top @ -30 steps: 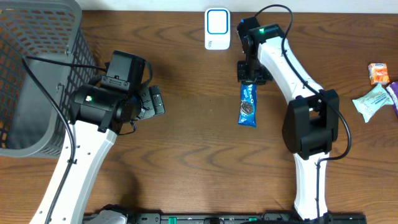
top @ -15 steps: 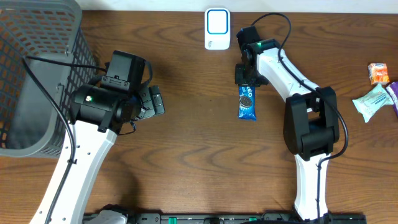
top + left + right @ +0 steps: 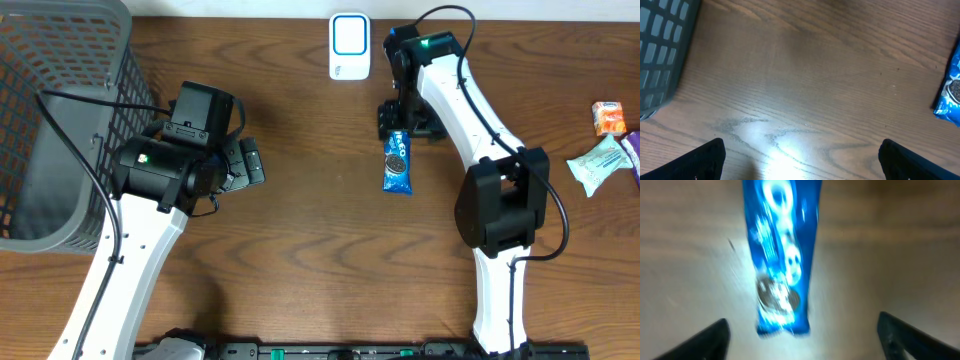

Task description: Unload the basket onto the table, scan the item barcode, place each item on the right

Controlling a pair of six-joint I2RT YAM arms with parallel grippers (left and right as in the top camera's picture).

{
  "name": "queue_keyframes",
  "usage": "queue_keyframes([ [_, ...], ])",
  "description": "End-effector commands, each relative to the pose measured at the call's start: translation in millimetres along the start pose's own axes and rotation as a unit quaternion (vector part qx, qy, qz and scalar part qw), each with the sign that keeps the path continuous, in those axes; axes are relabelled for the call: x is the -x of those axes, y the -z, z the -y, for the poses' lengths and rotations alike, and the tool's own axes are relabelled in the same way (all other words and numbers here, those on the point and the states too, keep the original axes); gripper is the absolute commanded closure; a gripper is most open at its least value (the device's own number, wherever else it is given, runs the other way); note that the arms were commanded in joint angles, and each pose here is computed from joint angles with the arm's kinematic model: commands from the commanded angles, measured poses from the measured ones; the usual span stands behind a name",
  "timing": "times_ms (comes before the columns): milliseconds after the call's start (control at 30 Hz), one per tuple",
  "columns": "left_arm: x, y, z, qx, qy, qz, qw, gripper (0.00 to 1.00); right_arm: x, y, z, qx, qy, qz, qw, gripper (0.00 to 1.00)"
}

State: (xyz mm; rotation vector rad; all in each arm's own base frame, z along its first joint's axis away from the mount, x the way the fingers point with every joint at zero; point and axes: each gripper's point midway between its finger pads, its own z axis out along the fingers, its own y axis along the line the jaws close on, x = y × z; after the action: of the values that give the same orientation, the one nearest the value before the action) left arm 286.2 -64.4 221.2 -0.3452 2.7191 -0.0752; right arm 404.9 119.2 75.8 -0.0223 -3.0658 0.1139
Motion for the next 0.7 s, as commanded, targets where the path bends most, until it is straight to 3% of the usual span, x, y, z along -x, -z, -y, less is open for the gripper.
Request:
queue_keyframes([
  [0,0.5,-2.2,-3.3,0.009,0.006,-0.001,1.000,0.02,-14.8,-8.4,-6.3,-0.001,0.030,-0.027,0.999,0.02],
  [367,0.5,-2.2,-3.3,0.009,0.006,-0.001,1.000,0.02,-3.0,-61.5,-25.4,0.007,0.042,0.011,0.999,0.01],
  [633,0.5,-2.1,-3.3,0.009,0.006,-0.001,1.000,0.02,14.9,-78.0,-12.8,-0.006,-0.023,0.049,0.999,0.01],
  [667,0.5,-2.1,-3.3,0.009,0.006,-0.001,1.000,0.02,17.1,-79.5,-12.9,-0.004,-0.024,0.053,0.998,0.04],
])
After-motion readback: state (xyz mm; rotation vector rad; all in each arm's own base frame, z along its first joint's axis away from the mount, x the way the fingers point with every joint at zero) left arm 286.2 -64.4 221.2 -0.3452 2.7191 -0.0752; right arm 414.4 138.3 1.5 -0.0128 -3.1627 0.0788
